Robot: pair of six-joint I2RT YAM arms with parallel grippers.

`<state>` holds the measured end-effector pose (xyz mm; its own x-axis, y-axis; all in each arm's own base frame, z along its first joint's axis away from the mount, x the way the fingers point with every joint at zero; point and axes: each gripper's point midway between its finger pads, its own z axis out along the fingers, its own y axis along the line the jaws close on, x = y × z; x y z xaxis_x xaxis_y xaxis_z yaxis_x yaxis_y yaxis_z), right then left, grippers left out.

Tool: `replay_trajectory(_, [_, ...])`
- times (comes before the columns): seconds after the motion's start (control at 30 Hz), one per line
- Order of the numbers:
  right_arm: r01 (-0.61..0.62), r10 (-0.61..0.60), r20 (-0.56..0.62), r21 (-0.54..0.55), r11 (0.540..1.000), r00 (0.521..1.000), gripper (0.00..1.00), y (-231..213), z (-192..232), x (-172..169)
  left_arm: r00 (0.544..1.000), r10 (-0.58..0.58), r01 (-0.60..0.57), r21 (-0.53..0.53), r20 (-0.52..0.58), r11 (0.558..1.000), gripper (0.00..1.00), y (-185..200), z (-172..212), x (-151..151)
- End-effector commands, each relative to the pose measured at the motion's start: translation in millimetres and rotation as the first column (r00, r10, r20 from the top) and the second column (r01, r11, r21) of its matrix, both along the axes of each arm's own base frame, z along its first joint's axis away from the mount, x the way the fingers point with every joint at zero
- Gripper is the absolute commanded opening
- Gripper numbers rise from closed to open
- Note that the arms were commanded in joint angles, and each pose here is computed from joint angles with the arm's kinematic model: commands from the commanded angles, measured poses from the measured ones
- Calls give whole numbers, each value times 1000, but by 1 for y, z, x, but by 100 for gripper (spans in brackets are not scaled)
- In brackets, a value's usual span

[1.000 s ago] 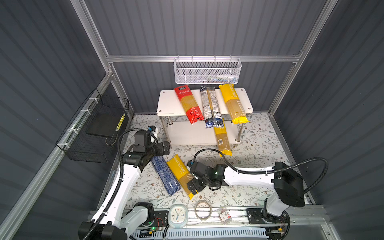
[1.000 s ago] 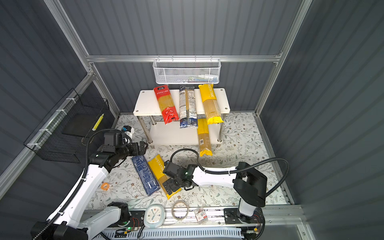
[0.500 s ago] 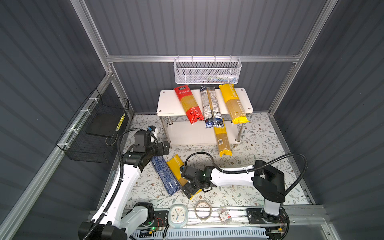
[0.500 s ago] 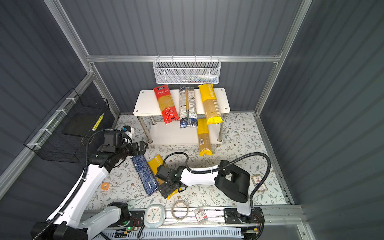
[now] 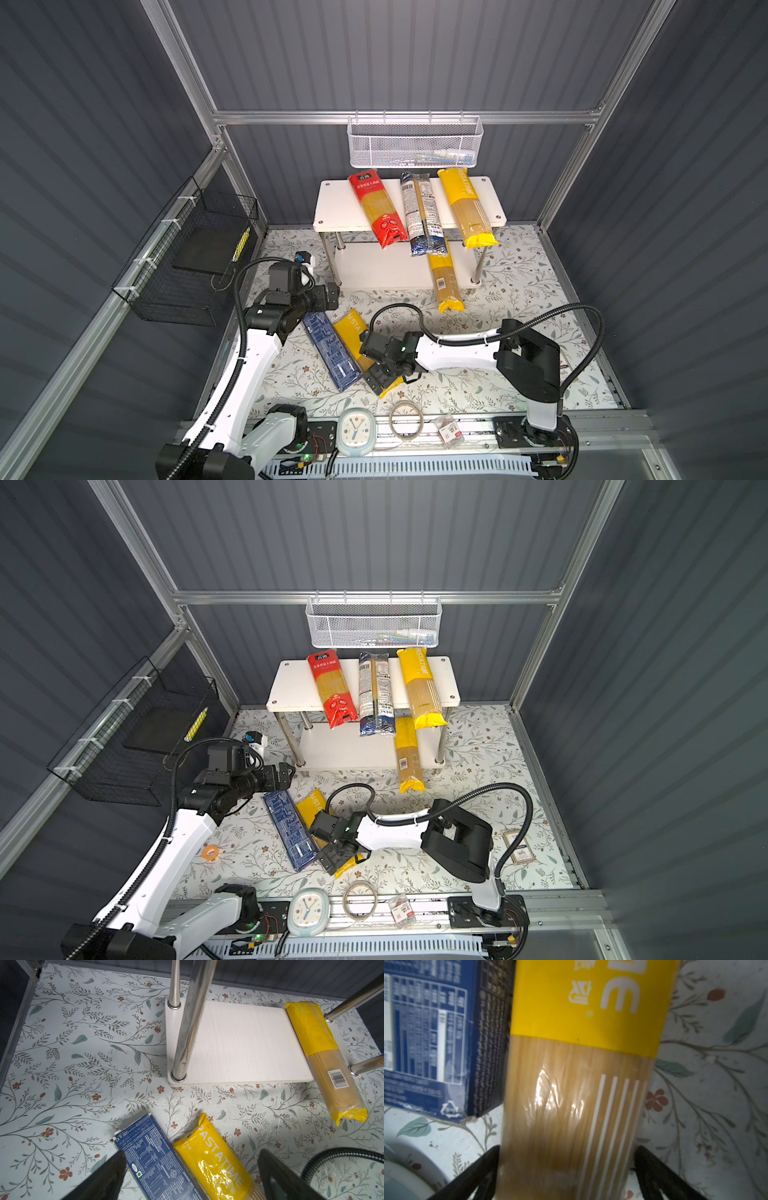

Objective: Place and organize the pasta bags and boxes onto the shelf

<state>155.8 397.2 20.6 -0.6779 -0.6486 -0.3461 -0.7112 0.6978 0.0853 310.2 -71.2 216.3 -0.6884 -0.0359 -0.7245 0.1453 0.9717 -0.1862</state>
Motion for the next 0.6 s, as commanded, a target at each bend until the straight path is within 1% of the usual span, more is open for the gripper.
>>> replay_trajectory(0.0, [17,-17,-12,-72,997,1000,99,-14,-14,0,1000,-10,10,8,-8,1000,100,1,-1,-6])
replay_trajectory(0.2, [11,-15,-35,-107,994,999,99,-13,-21,-1,1000,-12,12,6,-4,1000,100,1,0,-6])
replay_trajectory(0.37, [-2,-4,-57,-102,995,998,99,-8,-25,-3,1000,-9,9,9,-4,1000,100,2,0,-5])
replay_trajectory(0.57, [7,-17,-124,-85,996,992,99,-12,-32,-5,1000,-11,11,7,-7,1000,100,1,-1,-6])
